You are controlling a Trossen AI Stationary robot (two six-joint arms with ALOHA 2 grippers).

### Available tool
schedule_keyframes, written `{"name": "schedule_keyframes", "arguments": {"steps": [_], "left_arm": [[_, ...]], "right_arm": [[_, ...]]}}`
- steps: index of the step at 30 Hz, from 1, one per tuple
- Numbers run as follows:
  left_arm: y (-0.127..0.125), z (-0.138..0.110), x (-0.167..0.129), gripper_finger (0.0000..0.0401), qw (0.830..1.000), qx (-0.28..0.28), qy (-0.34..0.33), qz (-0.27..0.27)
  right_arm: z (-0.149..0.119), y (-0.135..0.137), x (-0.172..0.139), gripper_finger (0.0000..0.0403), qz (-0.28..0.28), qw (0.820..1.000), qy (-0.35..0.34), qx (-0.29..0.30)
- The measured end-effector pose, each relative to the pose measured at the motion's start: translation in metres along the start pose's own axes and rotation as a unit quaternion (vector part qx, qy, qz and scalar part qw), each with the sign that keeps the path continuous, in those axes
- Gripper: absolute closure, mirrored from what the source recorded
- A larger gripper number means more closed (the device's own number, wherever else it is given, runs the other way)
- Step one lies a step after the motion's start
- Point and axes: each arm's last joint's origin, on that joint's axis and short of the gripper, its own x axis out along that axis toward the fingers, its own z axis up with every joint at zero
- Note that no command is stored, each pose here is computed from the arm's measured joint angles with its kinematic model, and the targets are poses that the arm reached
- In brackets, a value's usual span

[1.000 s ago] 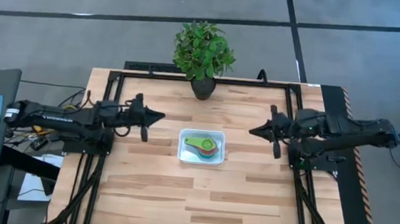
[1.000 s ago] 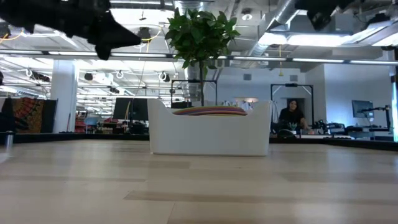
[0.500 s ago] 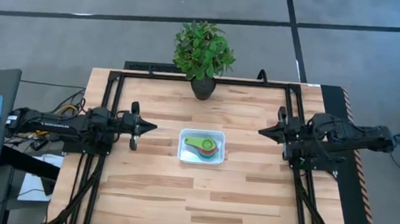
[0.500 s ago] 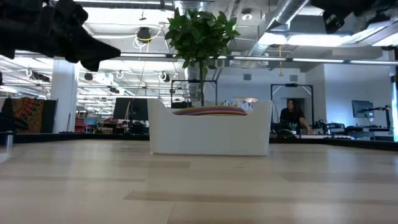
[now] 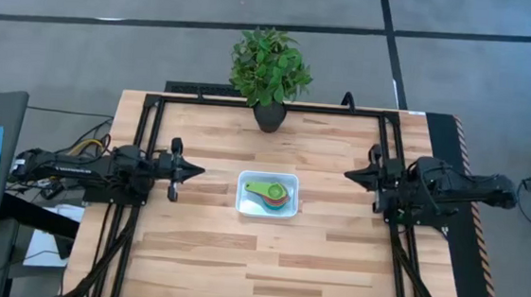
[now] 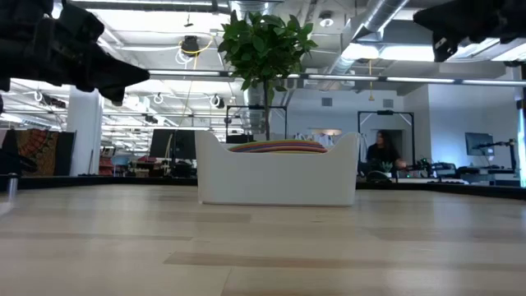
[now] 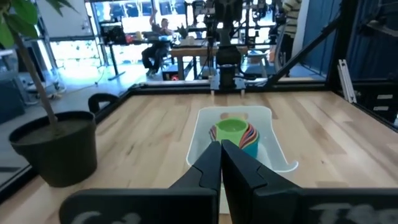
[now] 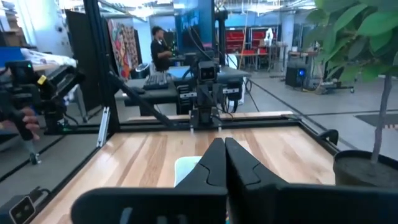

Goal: Nest measuring cups in basket
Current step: Return to Home Position

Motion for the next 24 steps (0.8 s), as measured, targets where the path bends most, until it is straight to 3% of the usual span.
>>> {"name": "schedule_keyframes", "arguments": {"steps": [11,18,24], "left_arm": [[-0.001,-0.002,-0.001,0.0401,1.000,0.024,0.006,-0.017],[-0.001,-0.003,-0.002,0.0401,0.999,0.028,0.013,-0.019],[-0.002,-0.007,-0.002,0.0401,0.999,0.025,0.031,-0.036]], "right_arm": [[-0.027,0.003,0.004,0.0397,0.022,1.000,-0.006,-0.009],[-0.049,-0.002,0.000,0.0397,0.007,1.000,-0.006,-0.008],[-0.051,-0.005,-0.009,0.0391,0.008,0.999,-0.032,-0.013]]}}
